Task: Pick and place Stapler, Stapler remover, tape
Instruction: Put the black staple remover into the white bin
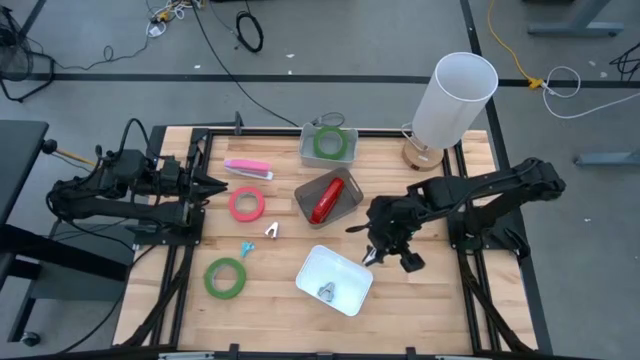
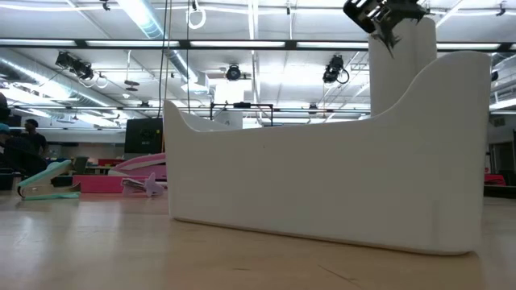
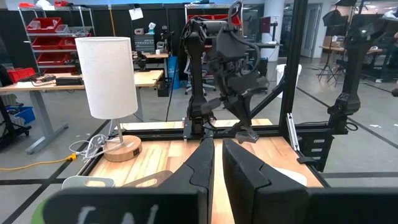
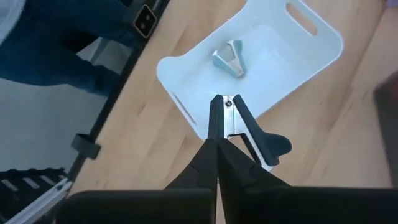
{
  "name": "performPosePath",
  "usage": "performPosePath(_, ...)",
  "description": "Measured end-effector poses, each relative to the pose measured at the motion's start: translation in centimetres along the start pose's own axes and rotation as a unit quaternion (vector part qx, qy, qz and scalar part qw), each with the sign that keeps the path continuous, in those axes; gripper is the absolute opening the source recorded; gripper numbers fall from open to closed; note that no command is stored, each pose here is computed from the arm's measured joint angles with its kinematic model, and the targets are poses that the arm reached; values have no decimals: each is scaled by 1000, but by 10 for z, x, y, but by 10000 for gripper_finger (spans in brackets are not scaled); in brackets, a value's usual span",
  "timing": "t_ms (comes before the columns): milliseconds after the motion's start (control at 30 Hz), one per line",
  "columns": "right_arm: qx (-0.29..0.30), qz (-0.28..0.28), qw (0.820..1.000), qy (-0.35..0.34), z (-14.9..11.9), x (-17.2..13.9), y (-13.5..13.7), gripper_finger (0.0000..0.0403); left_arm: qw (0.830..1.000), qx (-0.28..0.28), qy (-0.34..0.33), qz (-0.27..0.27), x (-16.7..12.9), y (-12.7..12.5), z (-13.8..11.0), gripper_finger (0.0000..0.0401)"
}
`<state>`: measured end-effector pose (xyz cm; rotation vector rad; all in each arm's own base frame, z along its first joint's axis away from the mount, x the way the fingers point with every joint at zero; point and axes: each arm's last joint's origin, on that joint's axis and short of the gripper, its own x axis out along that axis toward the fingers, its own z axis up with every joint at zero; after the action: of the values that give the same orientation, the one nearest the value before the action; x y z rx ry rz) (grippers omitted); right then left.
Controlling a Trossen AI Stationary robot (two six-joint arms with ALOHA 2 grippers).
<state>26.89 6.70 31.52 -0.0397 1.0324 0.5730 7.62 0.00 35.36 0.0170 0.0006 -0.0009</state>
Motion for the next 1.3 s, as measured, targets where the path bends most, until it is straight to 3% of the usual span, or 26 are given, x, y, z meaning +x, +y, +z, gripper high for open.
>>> performPosePath(433, -60, -14, 997, -35, 19, 33, -23, 2, 1000, 0, 0, 0, 0, 0, 0, 34)
performPosePath(800, -126, -31, 986, -101, 33, 32, -25, 2, 1000, 0, 0, 0, 0, 0, 0, 34)
performPosePath(1300, -101, -59, 989, -93, 23, 16, -55, 2, 1000, 0, 0, 0, 0, 0, 0, 34)
